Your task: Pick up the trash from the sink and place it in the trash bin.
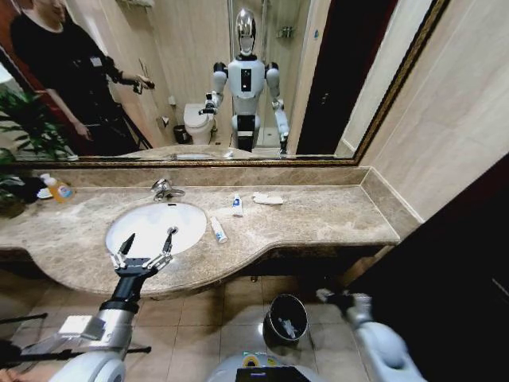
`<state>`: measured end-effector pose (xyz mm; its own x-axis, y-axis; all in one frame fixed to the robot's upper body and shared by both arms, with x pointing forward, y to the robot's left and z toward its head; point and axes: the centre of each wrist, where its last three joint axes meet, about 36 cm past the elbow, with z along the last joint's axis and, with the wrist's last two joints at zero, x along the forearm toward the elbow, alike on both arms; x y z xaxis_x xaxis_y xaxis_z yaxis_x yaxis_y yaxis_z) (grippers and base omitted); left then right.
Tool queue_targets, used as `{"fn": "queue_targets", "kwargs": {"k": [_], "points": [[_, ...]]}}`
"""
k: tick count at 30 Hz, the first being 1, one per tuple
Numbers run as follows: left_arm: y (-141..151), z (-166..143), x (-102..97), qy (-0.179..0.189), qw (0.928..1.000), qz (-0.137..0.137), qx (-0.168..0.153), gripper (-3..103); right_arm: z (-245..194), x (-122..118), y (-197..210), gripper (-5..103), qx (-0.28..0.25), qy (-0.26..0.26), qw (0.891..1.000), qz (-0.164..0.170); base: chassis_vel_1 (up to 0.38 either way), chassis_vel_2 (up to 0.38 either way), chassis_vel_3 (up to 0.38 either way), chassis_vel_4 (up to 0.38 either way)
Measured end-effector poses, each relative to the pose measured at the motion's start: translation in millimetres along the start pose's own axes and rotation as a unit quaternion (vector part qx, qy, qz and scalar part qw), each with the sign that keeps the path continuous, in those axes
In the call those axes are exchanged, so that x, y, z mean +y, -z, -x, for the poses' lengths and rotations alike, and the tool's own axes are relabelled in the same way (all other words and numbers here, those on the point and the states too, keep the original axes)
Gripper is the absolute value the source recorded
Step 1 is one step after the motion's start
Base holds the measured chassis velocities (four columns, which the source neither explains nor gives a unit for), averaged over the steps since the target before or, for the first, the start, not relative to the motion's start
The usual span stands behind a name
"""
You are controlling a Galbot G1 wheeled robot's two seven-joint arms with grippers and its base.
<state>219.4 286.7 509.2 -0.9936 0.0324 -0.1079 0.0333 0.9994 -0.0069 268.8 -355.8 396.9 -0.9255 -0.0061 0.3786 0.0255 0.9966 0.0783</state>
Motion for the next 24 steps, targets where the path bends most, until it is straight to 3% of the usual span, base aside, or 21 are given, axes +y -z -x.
{"fn": "queue_targets", "kwargs": {"k": [2, 4, 6, 9, 10, 12, 14, 18, 22, 24], "points": [[0.0, 0.0, 0.0, 0.0, 1.0, 0.0, 0.0, 100, -4.3, 11.2, 18.6, 98, -0.031, 0.01, 0.999, 0.001, 0.0, 0.0, 0.0, 0.0], [0.0, 0.0, 0.0, 0.0, 1.0, 0.0, 0.0, 100, -9.3, 46.9, 59.7, 100, -0.084, 0.046, 0.995, 0.001, 0.0, 0.0, 0.0, 0.0], [0.0, 0.0, 0.0, 0.0, 1.0, 0.0, 0.0, 100, -10.3, 53.5, 66.4, 100, -0.091, 0.055, 0.994, 0.0, 0.0, 0.0, 0.0, 0.0], [0.0, 0.0, 0.0, 0.0, 1.0, 0.0, 0.0, 100, -19.0, 113.3, 110.0, 100, -0.127, 0.136, 0.983, -0.009, 0.0, 0.0, 0.0, 0.0], [0.0, 0.0, 0.0, 0.0, 1.0, 0.0, 0.0, 100, -19.0, 113.3, 110.0, 100, -0.127, 0.136, 0.983, -0.009, 0.0, 0.0, 0.0, 0.0], [0.0, 0.0, 0.0, 0.0, 1.0, 0.0, 0.0, 100, -16.1, 148.1, 116.2, 100, -0.126, 0.178, 0.976, -0.011, 0.0, 0.0, 0.0, 0.0], [0.0, 0.0, 0.0, 0.0, 1.0, 0.0, 0.0, 100, -12.8, 157.8, 116.1, 100, -0.123, 0.192, 0.974, -0.015, 0.0, 0.0, 0.0, 0.0], [0.0, 0.0, 0.0, 0.0, 1.0, 0.0, 0.0, 100, 17.2, 207.7, 104.2, 100, -0.1, 0.237, 0.965, -0.054, 0.0, 0.0, 0.0, 0.0], [0.0, 0.0, 0.0, 0.0, 1.0, 0.0, 0.0, 100, 32.4, 232.0, 96.1, 100, -0.091, 0.25, 0.961, -0.071, 0.0, 0.0, 0.0, 0.0], [0.0, 0.0, 0.0, 0.0, 1.0, 0.0, 0.0, 100, 46.7, 258.6, 87.0, 100, -0.084, 0.267, 0.956, -0.089, 0.0, 0.0, 0.0, 0.0]]}}
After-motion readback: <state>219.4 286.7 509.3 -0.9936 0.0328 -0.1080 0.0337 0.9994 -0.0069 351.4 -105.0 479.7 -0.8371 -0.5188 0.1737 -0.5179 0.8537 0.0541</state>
